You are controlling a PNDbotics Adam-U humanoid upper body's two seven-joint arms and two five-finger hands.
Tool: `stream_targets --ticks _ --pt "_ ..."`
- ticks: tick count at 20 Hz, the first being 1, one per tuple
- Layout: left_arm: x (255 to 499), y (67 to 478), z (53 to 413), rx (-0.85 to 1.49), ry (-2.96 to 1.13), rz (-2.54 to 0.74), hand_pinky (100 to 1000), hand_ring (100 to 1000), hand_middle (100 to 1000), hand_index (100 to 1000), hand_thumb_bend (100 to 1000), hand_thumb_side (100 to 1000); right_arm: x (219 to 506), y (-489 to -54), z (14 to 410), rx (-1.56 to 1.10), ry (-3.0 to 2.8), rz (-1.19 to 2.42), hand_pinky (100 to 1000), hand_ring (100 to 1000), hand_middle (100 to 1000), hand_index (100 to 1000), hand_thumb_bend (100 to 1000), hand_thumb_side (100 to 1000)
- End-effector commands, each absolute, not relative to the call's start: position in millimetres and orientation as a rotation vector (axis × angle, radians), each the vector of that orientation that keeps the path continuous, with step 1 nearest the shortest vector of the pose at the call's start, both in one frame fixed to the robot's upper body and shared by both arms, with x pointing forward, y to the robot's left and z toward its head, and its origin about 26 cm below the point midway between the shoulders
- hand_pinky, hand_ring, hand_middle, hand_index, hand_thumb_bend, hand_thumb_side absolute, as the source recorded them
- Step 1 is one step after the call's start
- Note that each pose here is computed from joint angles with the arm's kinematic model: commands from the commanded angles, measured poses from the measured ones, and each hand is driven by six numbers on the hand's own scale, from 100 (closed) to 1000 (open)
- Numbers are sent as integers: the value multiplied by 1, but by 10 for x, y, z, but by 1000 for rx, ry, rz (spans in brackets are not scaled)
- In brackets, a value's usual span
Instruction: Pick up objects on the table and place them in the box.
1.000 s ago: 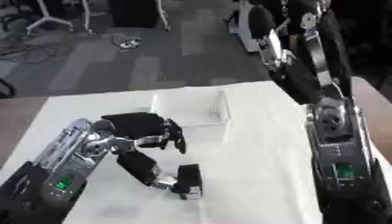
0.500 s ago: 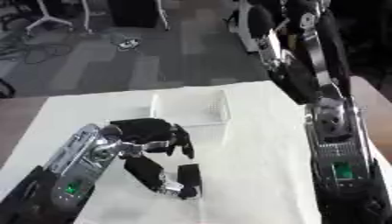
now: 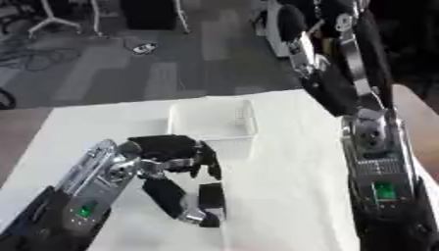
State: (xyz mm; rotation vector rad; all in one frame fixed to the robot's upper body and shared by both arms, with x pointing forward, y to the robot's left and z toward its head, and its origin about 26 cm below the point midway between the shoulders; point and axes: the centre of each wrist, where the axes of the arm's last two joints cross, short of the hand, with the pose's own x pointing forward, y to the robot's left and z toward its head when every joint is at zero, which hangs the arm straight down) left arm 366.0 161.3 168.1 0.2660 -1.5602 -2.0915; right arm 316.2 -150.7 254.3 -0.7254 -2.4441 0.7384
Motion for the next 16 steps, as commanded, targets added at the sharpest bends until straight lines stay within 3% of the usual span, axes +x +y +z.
stream_targets --ticks 1,16 --pt "3671 1613 1754 291 -1551 -2137 406 580 701 799 532 724 3137 -1485 2601 -722 -2470 733 132 414 528 737 319 1000" --pt "3700 1620 1734 342 -1558 -2143 378 549 669 772 467 740 3139 -1481 2600 -719 -2469 740 132 414 528 734 319 1000"
